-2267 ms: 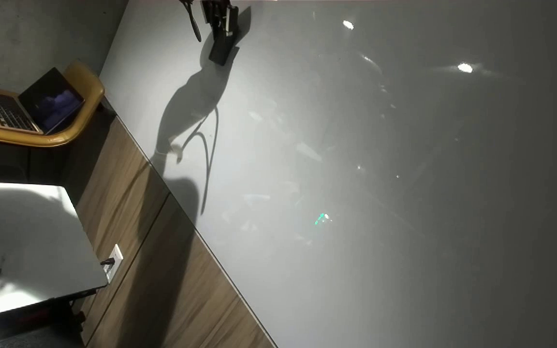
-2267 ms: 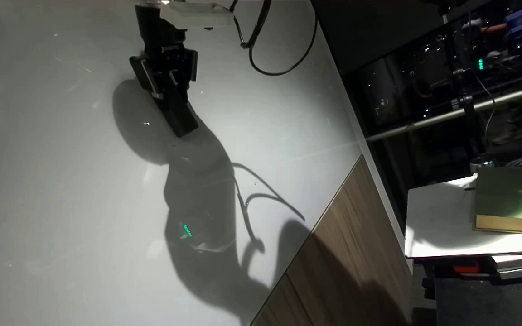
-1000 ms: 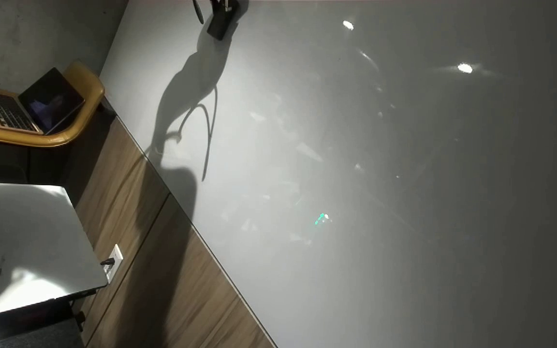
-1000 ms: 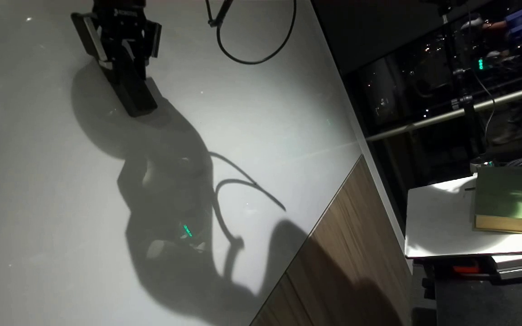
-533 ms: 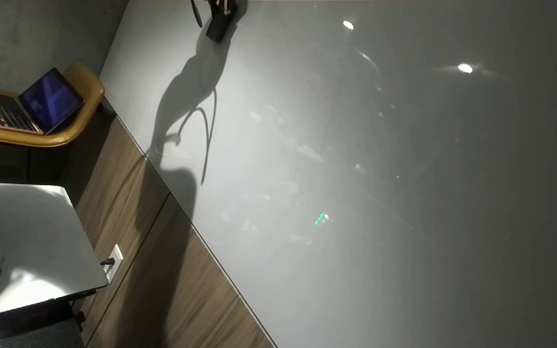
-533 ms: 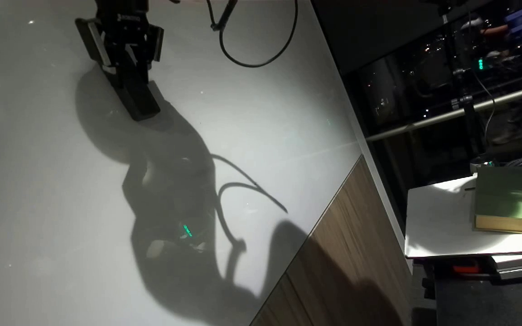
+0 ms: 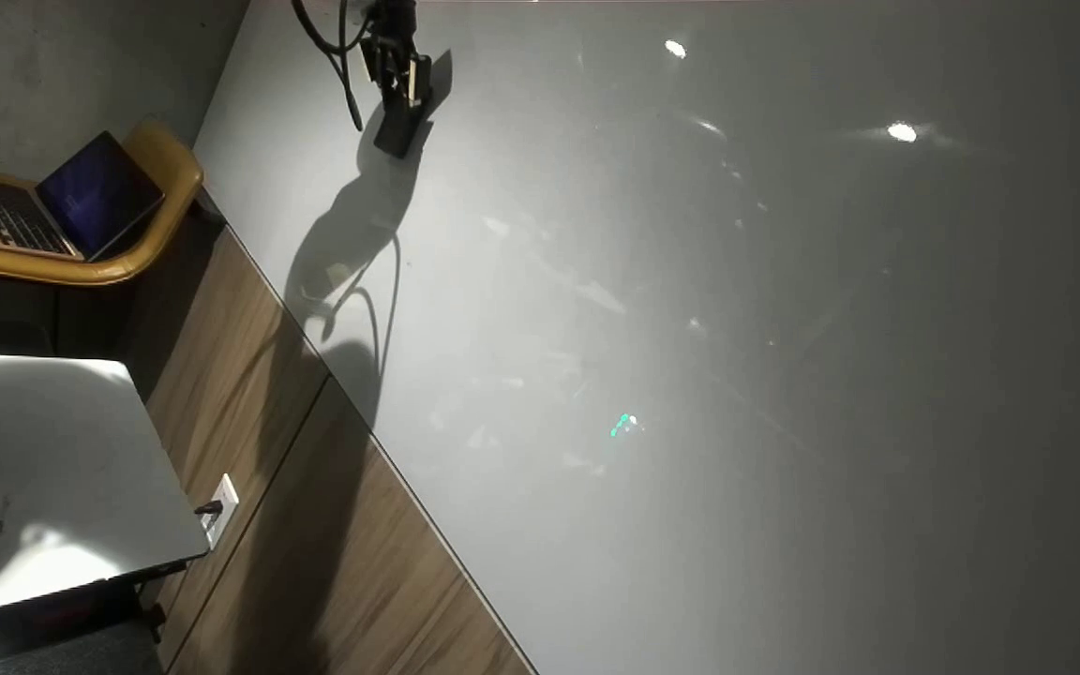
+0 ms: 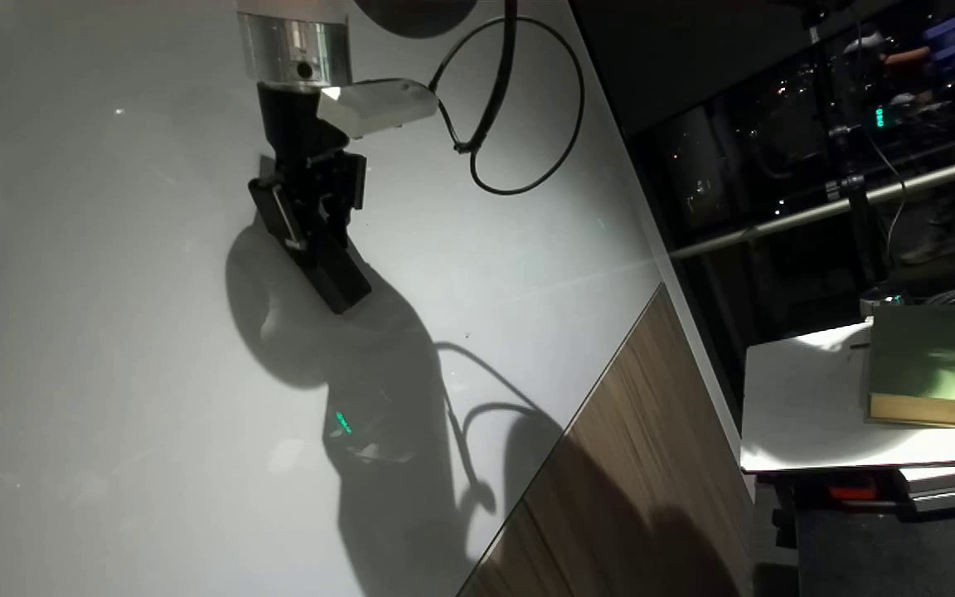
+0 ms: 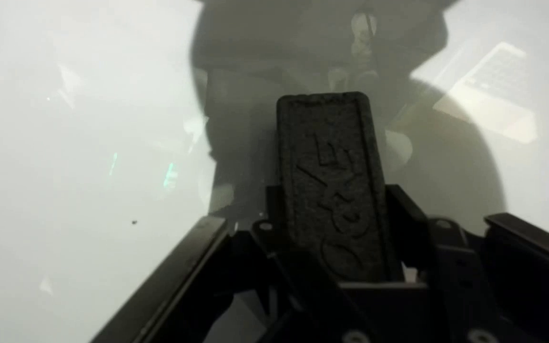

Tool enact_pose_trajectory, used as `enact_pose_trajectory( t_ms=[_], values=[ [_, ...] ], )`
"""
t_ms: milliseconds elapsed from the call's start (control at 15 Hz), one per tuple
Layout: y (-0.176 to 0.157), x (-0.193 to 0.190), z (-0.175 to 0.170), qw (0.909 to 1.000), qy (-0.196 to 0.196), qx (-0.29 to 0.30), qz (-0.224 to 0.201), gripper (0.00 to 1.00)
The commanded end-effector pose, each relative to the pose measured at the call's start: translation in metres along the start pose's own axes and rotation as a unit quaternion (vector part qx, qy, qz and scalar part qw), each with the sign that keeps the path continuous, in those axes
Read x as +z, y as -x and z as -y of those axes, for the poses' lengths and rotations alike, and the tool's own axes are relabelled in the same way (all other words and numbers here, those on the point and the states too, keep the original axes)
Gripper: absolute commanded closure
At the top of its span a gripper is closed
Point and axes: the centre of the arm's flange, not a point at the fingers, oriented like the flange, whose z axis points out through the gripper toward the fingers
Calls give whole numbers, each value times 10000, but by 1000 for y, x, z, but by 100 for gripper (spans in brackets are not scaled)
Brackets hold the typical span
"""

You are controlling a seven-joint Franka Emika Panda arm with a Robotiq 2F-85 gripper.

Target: Use the eraser to wipe the whiteboard.

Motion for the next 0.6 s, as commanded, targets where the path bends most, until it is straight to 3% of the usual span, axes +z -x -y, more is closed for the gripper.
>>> enact_pose_trajectory(
  t_ms=[0, 267, 533],
  values=[
    [14, 16, -31, 9999, 157, -19, -13, 71],
    [79, 8, -64, 9949, 270, -362, 904, 71],
    [159, 34, -116, 9771, 457, -537, 2010, 71]
  ],
)
